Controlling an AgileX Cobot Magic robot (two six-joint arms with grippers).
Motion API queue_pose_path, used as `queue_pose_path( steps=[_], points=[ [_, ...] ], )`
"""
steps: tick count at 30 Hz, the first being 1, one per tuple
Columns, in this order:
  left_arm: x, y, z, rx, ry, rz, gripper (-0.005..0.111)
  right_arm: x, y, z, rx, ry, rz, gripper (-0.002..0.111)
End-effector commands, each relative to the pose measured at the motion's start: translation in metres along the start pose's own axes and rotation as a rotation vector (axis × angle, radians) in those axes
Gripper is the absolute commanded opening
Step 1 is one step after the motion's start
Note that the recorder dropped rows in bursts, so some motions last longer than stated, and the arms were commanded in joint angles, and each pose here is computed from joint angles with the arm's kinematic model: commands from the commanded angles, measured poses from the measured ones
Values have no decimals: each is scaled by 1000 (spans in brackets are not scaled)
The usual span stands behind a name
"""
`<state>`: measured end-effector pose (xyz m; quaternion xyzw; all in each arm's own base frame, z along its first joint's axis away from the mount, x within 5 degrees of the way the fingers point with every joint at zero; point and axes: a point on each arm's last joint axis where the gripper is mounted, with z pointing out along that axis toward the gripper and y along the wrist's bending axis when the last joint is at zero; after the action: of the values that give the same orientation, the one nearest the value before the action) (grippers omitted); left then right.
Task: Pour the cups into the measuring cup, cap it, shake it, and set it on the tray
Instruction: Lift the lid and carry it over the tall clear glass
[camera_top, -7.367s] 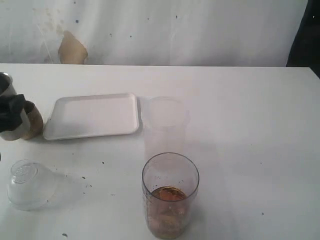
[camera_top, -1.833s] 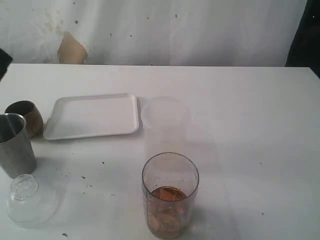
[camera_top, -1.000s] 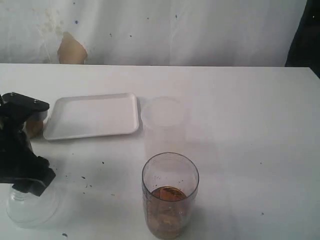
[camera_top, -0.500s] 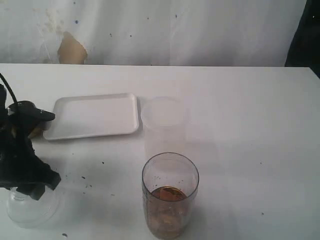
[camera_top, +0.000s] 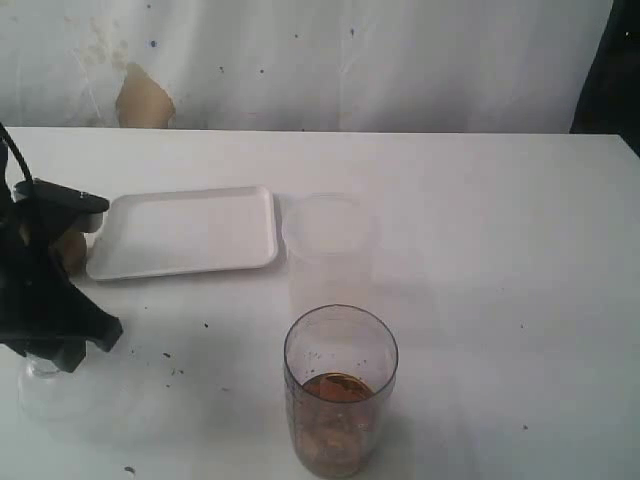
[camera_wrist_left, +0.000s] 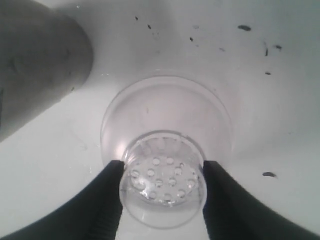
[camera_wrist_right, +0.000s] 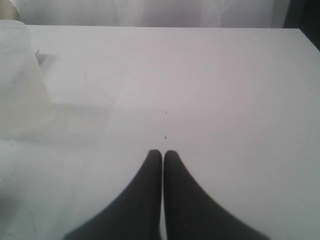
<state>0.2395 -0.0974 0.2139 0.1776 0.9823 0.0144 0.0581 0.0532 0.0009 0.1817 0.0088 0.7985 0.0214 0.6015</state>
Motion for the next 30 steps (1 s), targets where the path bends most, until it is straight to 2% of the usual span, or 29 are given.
queue_pose_path(
  steps=[1,8,13,16,19,24,30],
  points=[
    [-1,-5,-26,58,-71,8,0,0,0,0,-2,-15,-4,1],
    [4,-19,-68,207,-120,76,0,0,0,0,-2,-15,-2,1],
    [3,-41,-101,222,-154,186,0,0,0,0,-2,-15,-2,1],
    [2,-55,-121,190,-191,248,0,0,0,0,-2,-15,-2,1],
    [-2,-68,-146,163,-282,284,0,0,0,0,-2,-15,-2,1],
    [-6,-92,-181,211,-397,368,0,0,0,0,-2,-15,-2,1],
    [-11,-126,-190,243,-419,469,0,0,0,0,-2,-15,-2,1]
  ],
)
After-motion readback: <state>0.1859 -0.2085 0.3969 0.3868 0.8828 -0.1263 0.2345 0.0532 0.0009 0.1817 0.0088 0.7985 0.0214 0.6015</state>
